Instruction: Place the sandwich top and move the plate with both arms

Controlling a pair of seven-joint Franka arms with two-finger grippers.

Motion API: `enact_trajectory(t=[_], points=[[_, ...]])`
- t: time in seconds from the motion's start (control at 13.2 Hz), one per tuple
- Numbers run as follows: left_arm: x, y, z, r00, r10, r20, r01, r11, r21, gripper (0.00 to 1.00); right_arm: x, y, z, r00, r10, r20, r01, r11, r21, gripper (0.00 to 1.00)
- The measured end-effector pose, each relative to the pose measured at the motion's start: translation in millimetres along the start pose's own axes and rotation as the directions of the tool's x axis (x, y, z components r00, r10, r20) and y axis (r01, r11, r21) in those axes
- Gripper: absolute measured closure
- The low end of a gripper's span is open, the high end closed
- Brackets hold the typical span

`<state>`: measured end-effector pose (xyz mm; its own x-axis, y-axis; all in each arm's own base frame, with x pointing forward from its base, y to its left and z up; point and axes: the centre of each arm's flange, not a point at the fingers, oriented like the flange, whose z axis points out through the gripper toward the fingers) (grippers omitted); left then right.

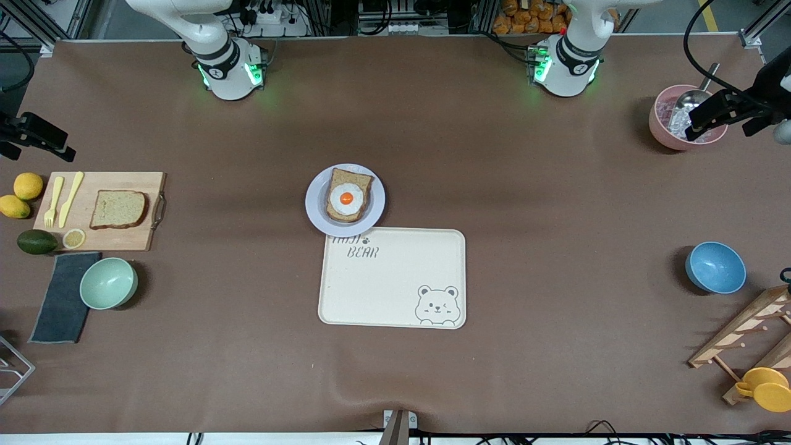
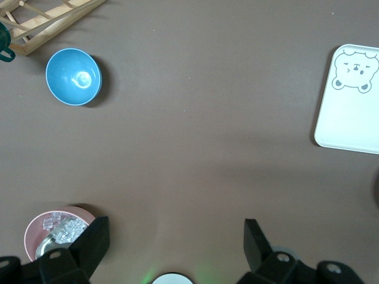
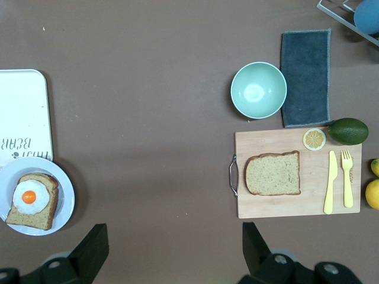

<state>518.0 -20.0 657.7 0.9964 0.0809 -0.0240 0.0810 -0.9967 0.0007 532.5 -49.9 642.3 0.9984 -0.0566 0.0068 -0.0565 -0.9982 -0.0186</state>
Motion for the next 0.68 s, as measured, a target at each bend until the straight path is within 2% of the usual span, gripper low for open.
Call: enact_trajectory(t=[0.45,0.53,0.68], points=[[0,0,-6,1.0,0.0,-0.012,0.0,1.0,-0.001,0.0,1,0,4,1.0,0.001,0.008,-0.001,1.0,-0.001,0.0],[1,0,-3,1.0,0.0,-0.005,0.0,1.0,-0.001,0.0,3,1,9,1.0,0.001,0.019,-0.001,1.0,-0.003,0.0],[5,1,4,1.0,0.001,0.017,-0.001,1.0,0.002,0.0,12,4,37,0.997,0.008,0.072,-0.007,1.0,-0.018,0.0]])
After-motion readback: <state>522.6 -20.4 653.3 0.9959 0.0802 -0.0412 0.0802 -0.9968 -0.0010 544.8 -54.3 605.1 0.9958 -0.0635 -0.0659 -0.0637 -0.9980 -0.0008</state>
